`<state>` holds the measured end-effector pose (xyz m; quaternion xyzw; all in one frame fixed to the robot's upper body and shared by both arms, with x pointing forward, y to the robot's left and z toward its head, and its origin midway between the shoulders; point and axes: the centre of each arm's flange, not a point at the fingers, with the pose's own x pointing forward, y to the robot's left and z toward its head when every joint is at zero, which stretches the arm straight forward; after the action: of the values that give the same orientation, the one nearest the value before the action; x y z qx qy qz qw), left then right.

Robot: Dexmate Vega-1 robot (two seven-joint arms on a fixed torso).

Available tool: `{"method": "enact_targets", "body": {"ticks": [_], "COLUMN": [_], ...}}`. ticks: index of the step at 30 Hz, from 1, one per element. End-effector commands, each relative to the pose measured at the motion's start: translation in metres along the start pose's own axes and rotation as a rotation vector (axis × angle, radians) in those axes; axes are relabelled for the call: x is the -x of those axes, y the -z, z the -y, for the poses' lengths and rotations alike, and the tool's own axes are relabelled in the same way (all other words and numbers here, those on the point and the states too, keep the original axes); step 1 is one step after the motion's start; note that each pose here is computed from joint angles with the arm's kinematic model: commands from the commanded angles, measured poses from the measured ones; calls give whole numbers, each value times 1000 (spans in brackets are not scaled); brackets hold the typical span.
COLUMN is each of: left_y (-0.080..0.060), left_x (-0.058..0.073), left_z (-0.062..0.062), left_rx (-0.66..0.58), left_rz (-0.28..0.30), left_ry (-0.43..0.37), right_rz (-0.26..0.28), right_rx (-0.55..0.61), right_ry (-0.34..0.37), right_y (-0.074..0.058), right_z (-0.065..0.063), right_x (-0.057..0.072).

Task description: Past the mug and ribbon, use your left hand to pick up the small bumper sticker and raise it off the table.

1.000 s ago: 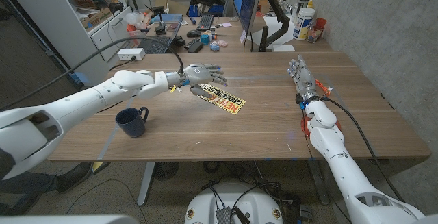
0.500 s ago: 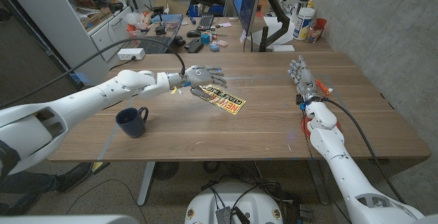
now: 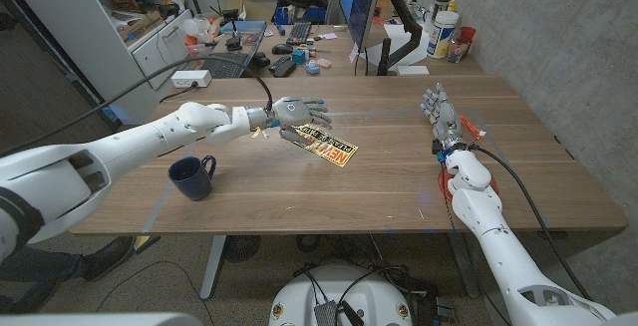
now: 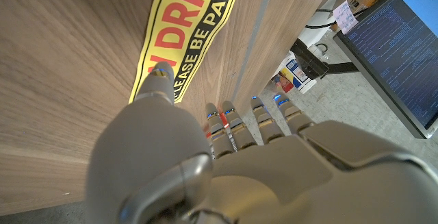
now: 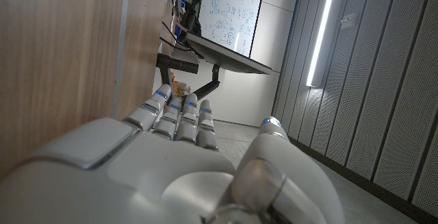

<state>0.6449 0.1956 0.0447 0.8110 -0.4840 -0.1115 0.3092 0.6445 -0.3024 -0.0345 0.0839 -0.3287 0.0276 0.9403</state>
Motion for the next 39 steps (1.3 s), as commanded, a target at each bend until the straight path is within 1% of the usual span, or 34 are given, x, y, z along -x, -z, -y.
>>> {"method": "enact_targets", "body": {"ticks": [1, 8, 14, 26, 35, 39], "left_y": [-3, -3, -4, -4, 1, 2], "left_x": [-7, -9, -12, -16, -15, -17], "left_z": [7, 11, 14, 13, 13, 14], "left_rx": [-4, -17, -52, -84, -104, -104], "left_rz": [26, 41, 76, 120, 153, 161], "left_ry": [9, 20, 6, -33, -88, -90], "right_rz": [9, 6, 3, -1, -5, -4], "right_rx": [-2, -4, -8, -9, -7, -8], "right_ry": [7, 10, 13, 18, 19, 21], "right_y": [-1, 0, 3, 4, 4, 4], "right_z": [1, 2, 3, 4, 3, 4], "right_x": [1, 2, 4, 6, 5, 4]}}
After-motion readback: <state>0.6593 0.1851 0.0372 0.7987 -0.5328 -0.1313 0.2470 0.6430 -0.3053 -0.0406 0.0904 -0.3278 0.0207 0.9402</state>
